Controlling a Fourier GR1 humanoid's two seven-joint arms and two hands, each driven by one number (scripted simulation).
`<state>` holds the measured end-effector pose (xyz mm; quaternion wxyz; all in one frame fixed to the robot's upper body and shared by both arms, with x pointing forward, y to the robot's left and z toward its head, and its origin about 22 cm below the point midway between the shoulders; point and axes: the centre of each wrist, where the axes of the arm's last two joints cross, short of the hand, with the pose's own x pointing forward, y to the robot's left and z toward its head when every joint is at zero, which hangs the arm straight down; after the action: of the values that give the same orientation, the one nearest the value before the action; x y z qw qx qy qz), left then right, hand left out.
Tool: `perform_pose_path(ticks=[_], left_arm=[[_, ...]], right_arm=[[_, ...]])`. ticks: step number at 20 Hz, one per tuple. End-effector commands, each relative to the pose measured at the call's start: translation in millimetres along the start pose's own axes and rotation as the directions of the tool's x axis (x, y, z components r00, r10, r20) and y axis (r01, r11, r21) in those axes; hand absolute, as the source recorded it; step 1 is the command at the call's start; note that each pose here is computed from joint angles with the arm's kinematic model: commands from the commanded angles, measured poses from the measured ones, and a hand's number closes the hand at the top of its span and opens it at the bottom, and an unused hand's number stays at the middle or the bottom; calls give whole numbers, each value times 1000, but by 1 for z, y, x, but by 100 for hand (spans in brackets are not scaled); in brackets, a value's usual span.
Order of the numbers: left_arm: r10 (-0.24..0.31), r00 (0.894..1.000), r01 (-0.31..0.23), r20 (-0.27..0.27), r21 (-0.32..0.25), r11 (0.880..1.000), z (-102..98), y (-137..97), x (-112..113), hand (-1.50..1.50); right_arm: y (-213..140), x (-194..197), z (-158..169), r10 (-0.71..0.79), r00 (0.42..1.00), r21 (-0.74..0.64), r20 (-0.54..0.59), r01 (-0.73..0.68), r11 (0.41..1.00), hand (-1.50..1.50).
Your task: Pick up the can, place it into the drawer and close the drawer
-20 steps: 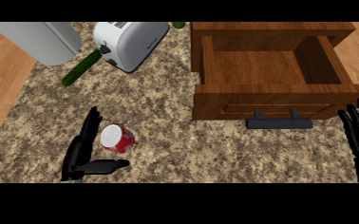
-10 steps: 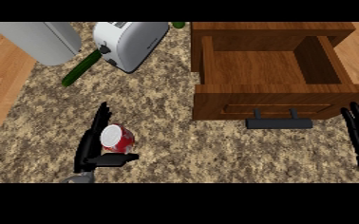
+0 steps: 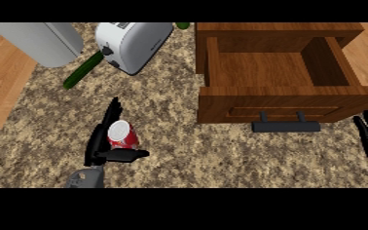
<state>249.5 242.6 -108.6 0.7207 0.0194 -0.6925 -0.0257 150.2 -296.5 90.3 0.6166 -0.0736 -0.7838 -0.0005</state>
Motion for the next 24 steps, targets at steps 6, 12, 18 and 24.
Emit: perform_pose_path(ticks=[6,12,18,24], left_arm=[[68,996,-65,64,-51,997,-11,-21,8,150],[107,993,-102,54,-95,990,-22,-23,30,150],[133,985,-127,108,-57,990,-23,-12,49,150],[130,977,-151,171,115,982,-49,31,75,150]], right_arm=[[-5,1,8,-11,1000,-12,13,12,1000,-150],[-1,5,2,-11,1000,-14,2,11,1000,-150],[-4,18,-11,-19,1000,-7,10,19,1000,-150],[-10,-2,12,-5,1000,-13,14,5,1000,-150]])
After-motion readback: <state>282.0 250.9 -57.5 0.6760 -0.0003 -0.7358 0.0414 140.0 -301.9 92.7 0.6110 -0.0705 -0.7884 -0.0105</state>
